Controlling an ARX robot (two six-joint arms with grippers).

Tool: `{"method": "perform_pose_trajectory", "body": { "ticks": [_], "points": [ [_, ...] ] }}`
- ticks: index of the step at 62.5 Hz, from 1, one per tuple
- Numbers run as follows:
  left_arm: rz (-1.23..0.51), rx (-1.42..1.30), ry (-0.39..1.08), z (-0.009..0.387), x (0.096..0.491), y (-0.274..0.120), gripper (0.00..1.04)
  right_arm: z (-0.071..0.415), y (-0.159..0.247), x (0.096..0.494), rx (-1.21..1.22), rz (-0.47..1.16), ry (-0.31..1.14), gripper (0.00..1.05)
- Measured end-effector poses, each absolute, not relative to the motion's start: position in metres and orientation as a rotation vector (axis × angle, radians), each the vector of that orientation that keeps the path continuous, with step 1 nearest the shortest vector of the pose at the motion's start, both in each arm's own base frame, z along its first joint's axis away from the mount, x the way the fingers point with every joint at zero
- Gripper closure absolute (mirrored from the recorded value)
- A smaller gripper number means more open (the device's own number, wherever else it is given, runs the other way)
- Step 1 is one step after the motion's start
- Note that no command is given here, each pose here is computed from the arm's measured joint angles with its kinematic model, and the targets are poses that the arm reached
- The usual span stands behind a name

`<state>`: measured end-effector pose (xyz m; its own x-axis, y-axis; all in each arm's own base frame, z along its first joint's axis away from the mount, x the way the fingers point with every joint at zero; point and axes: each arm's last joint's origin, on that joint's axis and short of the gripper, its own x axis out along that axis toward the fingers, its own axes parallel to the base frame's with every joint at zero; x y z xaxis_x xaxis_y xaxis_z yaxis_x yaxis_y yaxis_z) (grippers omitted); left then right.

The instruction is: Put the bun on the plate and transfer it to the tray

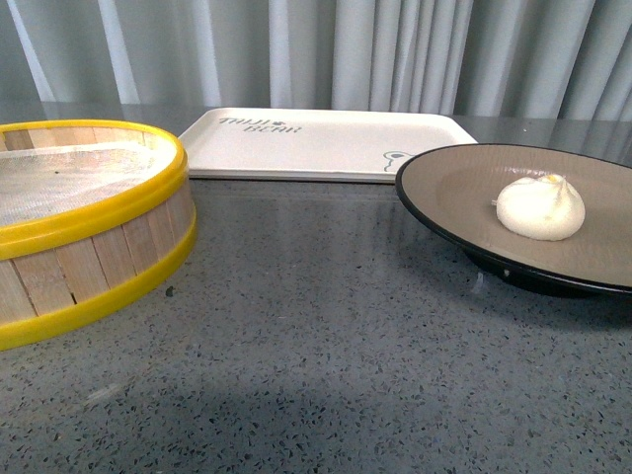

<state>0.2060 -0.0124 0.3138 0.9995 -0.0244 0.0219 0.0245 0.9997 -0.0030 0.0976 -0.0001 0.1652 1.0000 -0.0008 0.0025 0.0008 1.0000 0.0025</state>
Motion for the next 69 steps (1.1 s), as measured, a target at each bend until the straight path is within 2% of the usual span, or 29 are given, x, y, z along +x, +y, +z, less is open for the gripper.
{"method": "perform_pose_trajectory", "body": {
  "ticks": [7,12,22,34,69],
  "points": [
    [0.009,-0.002,-0.004,0.263,0.175,0.0,0.56,0.165,0.0,0.098,0.002,-0.001,-0.002,0.08],
    [-0.003,-0.002,0.01,0.242,0.164,0.0,0.74,0.165,0.0,0.098,0.002,-0.001,-0.002,0.08],
    [-0.002,-0.003,0.006,0.224,0.153,0.0,1.01,0.165,0.0,0.098,0.002,-0.001,-0.002,0.08],
    [-0.002,-0.003,0.007,0.203,0.14,0.0,1.01,0.165,0.0,0.098,0.002,-0.001,-0.002,0.08],
    [-0.002,-0.003,0.002,0.179,0.12,0.0,1.01,0.165,0.0,0.098,0.002,-0.001,-0.002,0.08]
  ]
}}
